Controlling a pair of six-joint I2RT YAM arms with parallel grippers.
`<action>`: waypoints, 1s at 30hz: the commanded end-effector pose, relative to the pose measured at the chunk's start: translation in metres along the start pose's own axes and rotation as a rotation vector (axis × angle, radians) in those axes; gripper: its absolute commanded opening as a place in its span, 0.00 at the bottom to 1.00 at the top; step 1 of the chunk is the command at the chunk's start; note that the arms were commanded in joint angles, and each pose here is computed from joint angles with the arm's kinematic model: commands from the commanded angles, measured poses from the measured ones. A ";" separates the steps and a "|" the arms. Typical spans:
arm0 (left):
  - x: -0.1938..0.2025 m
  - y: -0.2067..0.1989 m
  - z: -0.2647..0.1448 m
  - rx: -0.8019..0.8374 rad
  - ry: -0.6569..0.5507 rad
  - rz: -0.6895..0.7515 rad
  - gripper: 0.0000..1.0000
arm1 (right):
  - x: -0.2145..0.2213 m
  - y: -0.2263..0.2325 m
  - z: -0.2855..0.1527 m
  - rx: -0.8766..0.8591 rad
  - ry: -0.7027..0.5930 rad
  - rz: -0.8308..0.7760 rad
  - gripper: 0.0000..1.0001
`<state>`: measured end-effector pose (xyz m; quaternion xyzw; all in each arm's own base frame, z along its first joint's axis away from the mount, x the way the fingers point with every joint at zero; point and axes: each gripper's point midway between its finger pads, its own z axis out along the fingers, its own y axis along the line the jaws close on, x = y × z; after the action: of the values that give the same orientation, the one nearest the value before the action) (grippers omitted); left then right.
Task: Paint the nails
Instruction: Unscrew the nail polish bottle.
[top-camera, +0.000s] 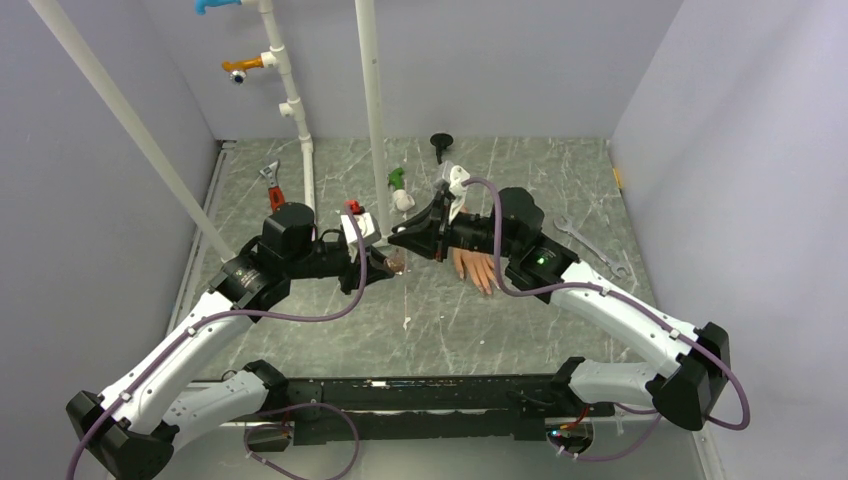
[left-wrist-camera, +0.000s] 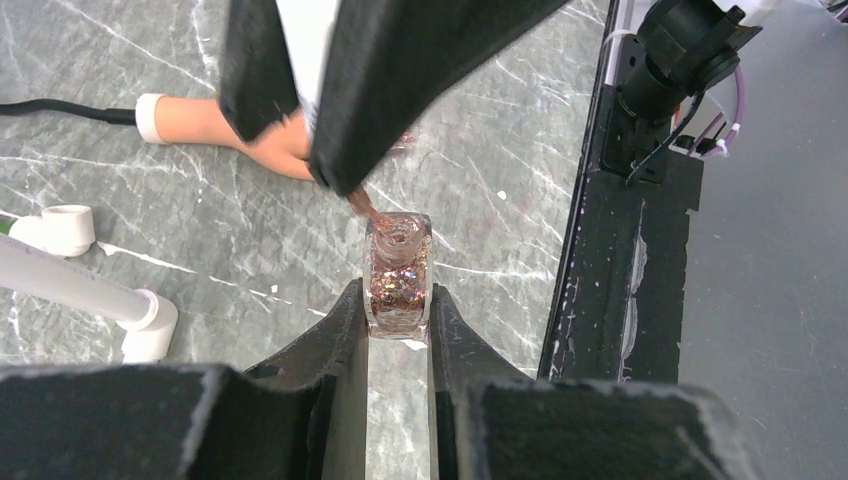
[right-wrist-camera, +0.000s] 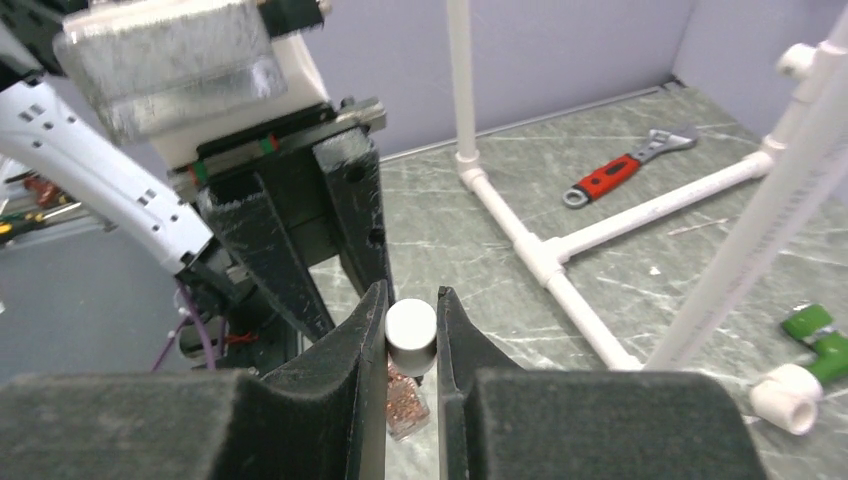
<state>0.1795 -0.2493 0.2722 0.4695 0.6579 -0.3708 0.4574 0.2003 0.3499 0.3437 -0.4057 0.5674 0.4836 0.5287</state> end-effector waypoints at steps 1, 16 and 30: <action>-0.024 0.006 -0.005 -0.041 -0.060 0.035 0.00 | -0.063 -0.006 -0.011 0.097 -0.099 -0.099 0.00; -0.029 0.026 -0.013 -0.181 -0.067 0.018 0.00 | -0.127 -0.091 -0.086 0.628 -0.234 -0.214 0.00; -0.032 0.028 -0.013 -0.200 -0.085 -0.019 0.00 | -0.010 -0.135 -0.129 0.891 -0.093 0.020 0.00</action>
<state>0.2033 -0.2343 0.2777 0.4104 0.6961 -0.3181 0.4957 0.3082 0.2128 0.3464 -0.1620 0.6841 0.2231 0.6753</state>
